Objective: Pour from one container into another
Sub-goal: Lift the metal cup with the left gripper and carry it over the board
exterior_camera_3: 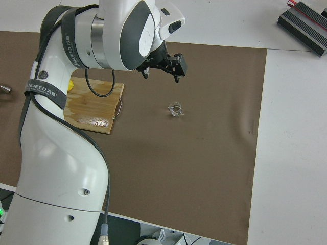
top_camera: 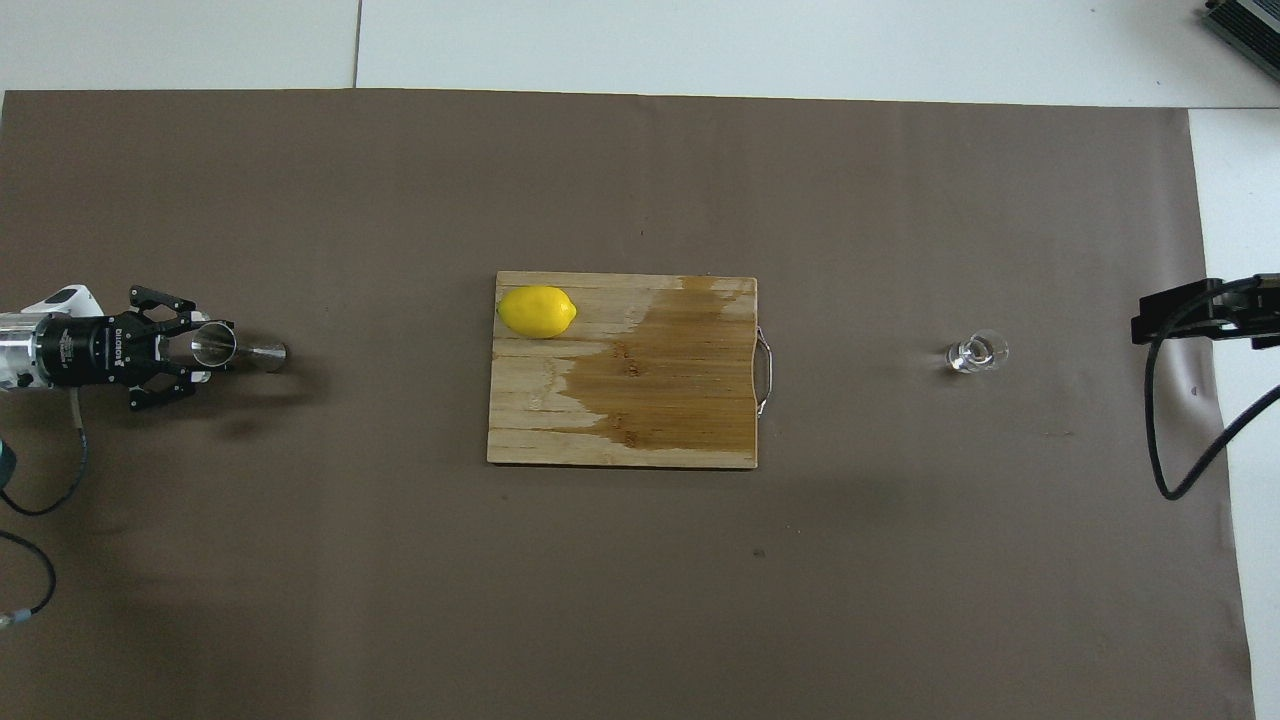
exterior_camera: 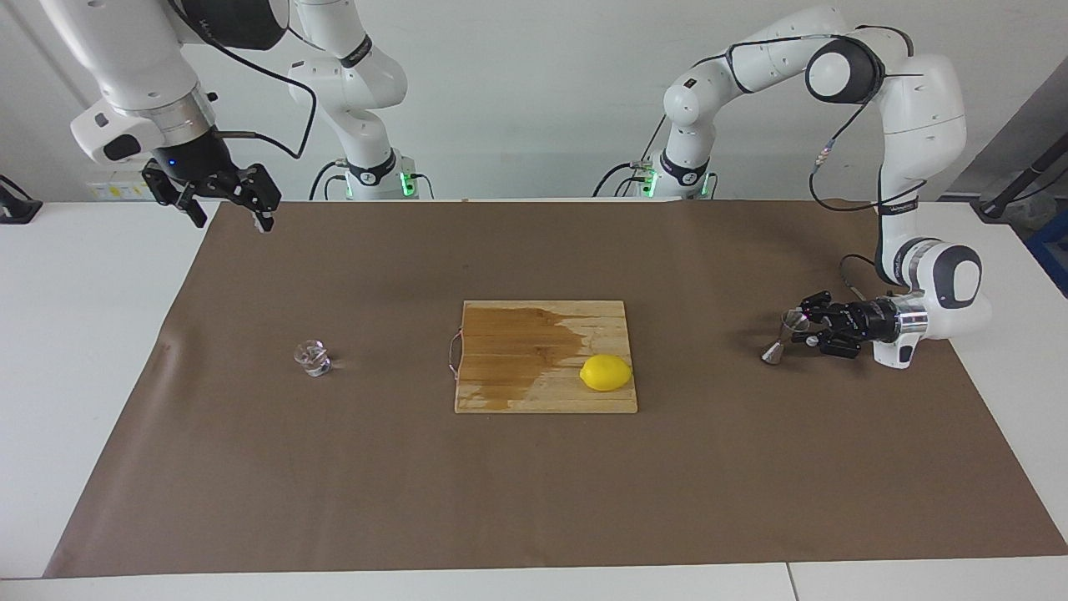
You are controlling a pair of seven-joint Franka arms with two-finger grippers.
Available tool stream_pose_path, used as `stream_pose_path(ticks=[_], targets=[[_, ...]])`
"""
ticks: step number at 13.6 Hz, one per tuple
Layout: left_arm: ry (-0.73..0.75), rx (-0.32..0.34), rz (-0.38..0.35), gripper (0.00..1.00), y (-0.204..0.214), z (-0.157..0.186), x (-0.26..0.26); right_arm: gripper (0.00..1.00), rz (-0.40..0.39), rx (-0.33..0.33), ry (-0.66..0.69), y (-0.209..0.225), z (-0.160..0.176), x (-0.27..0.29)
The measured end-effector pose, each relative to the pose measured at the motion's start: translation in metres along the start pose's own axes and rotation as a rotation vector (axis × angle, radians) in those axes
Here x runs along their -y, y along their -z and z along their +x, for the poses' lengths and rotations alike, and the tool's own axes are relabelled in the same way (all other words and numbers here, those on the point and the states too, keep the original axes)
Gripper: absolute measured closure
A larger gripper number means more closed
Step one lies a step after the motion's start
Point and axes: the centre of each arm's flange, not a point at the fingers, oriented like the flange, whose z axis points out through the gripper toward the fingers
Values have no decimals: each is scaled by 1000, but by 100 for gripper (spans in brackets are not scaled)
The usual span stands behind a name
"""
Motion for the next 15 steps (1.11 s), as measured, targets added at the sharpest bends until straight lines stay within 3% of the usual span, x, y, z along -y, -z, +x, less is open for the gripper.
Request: stream_pose_path(ticks=[7, 11, 15], targets=[[-20, 55, 18, 55, -43, -14, -21, 0, 0, 0, 0, 0, 0, 0], [-4, 82, 51, 55, -91, -44, -34, 0, 0, 0, 0, 0, 0, 0], [24, 69, 70, 55, -137, -58, -29, 0, 0, 0, -1, 0, 0, 0]])
